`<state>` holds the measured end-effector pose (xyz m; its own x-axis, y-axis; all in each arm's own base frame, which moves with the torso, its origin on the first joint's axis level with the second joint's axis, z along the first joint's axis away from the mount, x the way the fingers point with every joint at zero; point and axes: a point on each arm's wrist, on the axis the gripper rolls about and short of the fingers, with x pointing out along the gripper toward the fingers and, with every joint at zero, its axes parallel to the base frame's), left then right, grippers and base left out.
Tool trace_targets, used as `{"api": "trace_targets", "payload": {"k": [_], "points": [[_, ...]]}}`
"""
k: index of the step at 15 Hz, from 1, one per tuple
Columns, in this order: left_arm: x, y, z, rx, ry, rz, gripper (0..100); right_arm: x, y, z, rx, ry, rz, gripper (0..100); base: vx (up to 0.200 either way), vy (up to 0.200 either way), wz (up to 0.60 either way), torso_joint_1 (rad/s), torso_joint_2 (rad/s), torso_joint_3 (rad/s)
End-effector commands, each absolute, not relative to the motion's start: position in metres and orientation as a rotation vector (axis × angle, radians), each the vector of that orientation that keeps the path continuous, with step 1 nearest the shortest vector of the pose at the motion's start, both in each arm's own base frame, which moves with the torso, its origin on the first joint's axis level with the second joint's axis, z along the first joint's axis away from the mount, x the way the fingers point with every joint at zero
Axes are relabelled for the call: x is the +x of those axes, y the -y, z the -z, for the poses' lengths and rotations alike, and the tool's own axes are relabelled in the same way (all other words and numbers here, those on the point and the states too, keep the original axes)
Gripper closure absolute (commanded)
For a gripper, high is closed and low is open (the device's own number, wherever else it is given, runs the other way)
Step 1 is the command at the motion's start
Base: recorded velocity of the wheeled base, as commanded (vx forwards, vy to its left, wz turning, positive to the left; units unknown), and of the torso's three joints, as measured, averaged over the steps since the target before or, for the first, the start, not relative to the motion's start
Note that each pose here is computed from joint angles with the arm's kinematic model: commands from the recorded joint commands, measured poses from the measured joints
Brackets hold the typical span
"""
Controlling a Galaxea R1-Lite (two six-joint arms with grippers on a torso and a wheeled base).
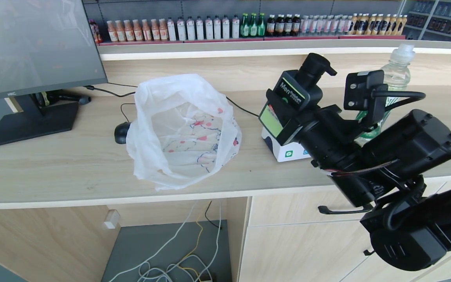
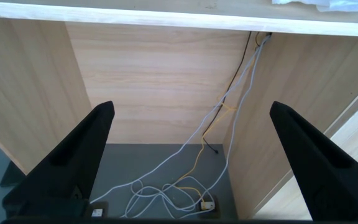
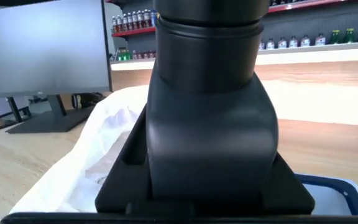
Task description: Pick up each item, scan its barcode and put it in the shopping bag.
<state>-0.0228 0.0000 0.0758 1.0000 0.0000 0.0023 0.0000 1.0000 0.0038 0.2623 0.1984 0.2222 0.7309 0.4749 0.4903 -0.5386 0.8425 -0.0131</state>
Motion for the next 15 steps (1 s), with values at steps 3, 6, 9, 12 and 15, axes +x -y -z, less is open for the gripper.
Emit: {"api": "trace_targets", "payload": {"k": [3, 6, 9, 12, 15], "points": [[-0.023, 0.0, -0.076, 0.003, 0.003, 0.0, 0, 0.271, -0.214, -0.215, 0.076, 0.515, -0.564, 100, 0.0, 0.0, 0.0, 0.0, 0.0, 0.0], [-0.023, 0.0, -0.076, 0.002, 0.003, 0.0, 0, 0.272, -0.215, -0.218, 0.084, 0.526, -0.562, 100, 0.0, 0.0, 0.0, 0.0, 0.0, 0.0], [-0.023, 0.0, -0.076, 0.002, 0.003, 0.0, 0, 0.271, -0.215, -0.22, 0.087, 0.533, -0.563, 100, 0.0, 0.2, 0.0, 0.001, 0.0, -0.001], [-0.023, 0.0, -0.076, 0.002, 0.003, 0.0, 0, 0.27, -0.214, -0.223, 0.09, 0.54, -0.561, 100, 0.0, 0.2, 0.0, 0.007, 0.01, 0.001], [-0.023, 0.0, -0.076, 0.0, 0.003, 0.0, 0, 0.27, -0.214, -0.223, 0.09, 0.541, -0.56, 100, 0.0, 0.2, 0.0, 0.002, 0.01, 0.001]]}}
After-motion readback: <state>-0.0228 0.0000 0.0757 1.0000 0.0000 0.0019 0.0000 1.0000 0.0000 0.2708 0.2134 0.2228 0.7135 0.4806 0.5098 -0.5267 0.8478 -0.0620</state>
